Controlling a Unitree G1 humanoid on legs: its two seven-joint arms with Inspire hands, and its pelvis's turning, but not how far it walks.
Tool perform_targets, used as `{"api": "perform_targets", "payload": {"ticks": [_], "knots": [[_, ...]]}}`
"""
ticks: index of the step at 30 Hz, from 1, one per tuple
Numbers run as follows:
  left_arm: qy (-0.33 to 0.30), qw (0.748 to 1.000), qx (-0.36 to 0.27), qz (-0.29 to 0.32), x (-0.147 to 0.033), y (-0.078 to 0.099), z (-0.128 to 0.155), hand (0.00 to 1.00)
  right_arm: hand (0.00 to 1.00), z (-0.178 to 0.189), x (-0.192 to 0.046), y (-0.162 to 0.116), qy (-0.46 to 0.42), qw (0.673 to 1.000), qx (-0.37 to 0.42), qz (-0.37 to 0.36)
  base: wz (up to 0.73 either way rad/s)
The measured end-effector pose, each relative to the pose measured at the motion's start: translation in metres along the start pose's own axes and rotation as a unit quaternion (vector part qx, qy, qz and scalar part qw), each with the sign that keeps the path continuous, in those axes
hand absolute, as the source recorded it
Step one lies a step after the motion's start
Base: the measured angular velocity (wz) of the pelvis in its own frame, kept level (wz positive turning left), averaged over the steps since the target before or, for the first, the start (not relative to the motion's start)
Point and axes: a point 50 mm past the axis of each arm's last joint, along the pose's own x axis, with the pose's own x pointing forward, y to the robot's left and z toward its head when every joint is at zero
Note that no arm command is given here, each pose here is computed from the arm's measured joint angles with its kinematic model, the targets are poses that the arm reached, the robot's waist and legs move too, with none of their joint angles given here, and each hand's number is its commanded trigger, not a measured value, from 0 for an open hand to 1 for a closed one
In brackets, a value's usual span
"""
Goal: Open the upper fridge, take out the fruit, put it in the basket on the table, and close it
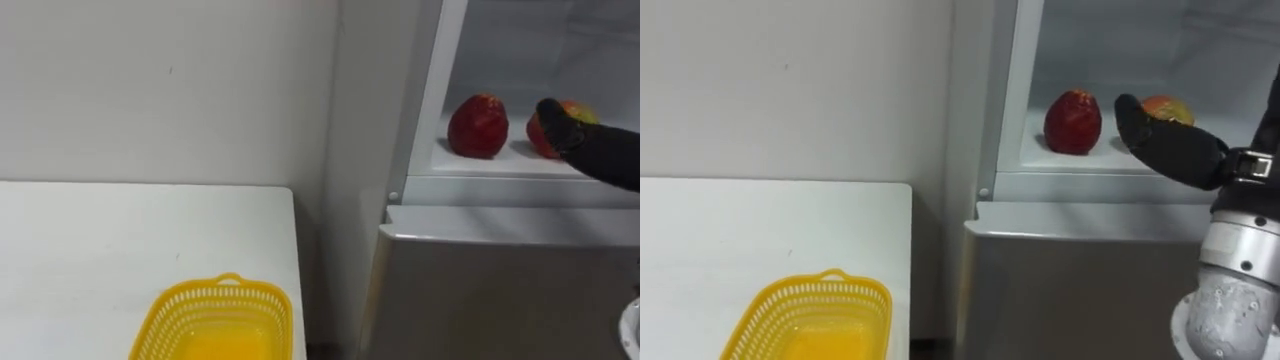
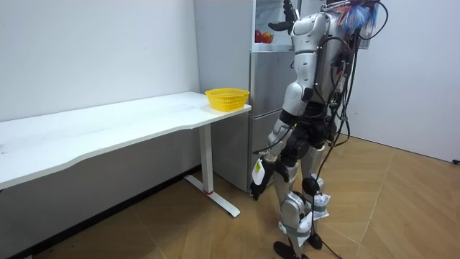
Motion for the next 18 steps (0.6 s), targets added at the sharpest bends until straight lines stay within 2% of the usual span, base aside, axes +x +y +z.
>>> {"api": "perform_targets", "payload": {"ticks": [10,18], "knots": [[-0.011,1.0,-0.001,-0.013,-0.001,0.005,0.004,0.0,0.0,0.001,0.023,0.006,-0.011,1.0,-0.003,0.011,0.02],[-0.013,1.0,-0.005,-0.007,-0.001,0.009,0.005,0.0,0.0,-0.002,0.024,0.01,-0.004,0.999,-0.017,0.039,0.0]]}}
